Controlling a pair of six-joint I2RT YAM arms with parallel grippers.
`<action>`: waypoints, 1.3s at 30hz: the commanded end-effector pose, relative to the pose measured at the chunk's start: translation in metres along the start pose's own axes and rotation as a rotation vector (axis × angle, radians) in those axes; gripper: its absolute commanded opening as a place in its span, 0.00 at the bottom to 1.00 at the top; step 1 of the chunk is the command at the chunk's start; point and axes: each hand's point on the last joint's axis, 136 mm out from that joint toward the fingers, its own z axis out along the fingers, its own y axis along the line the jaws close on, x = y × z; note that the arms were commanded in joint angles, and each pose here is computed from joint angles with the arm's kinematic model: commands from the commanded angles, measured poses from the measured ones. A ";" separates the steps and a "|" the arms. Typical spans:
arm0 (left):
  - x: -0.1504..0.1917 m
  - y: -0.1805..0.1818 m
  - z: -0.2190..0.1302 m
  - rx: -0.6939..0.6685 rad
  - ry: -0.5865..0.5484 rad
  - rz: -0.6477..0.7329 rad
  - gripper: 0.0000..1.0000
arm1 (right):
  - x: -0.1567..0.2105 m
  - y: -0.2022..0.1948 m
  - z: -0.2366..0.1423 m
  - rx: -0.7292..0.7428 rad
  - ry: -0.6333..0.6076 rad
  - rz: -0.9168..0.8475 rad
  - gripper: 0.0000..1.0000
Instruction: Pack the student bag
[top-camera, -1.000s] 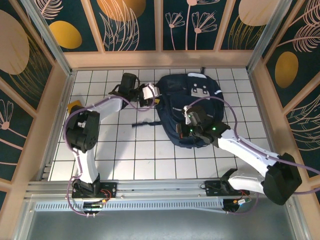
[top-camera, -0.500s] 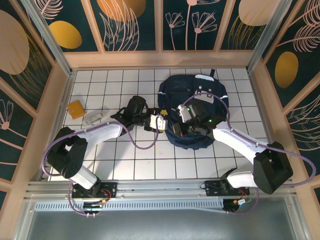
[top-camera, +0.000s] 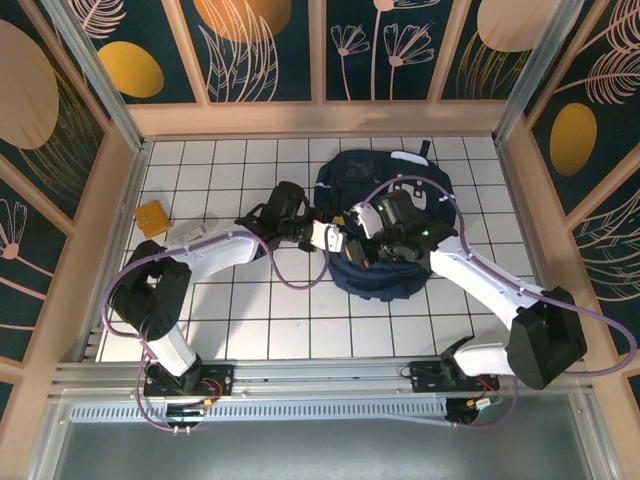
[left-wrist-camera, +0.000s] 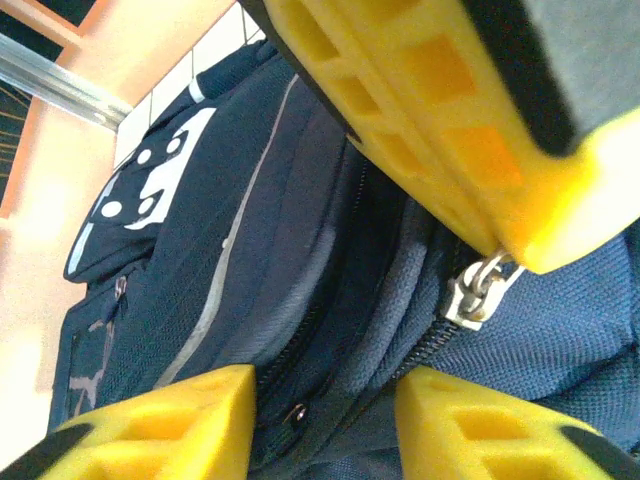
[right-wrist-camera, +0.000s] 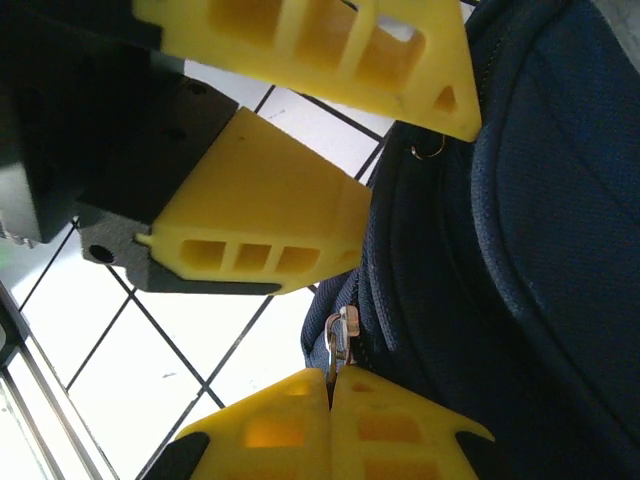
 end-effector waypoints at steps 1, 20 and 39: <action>-0.001 0.000 0.013 0.022 -0.017 0.012 0.19 | -0.019 0.018 -0.011 -0.075 -0.062 -0.045 0.00; 0.055 0.026 -0.051 -0.100 0.054 -0.119 0.00 | 0.045 -0.119 -0.050 0.545 0.069 0.502 0.00; 0.009 -0.021 -0.059 0.054 -0.047 -0.253 0.62 | -0.040 0.023 0.003 -0.131 -0.042 0.032 0.00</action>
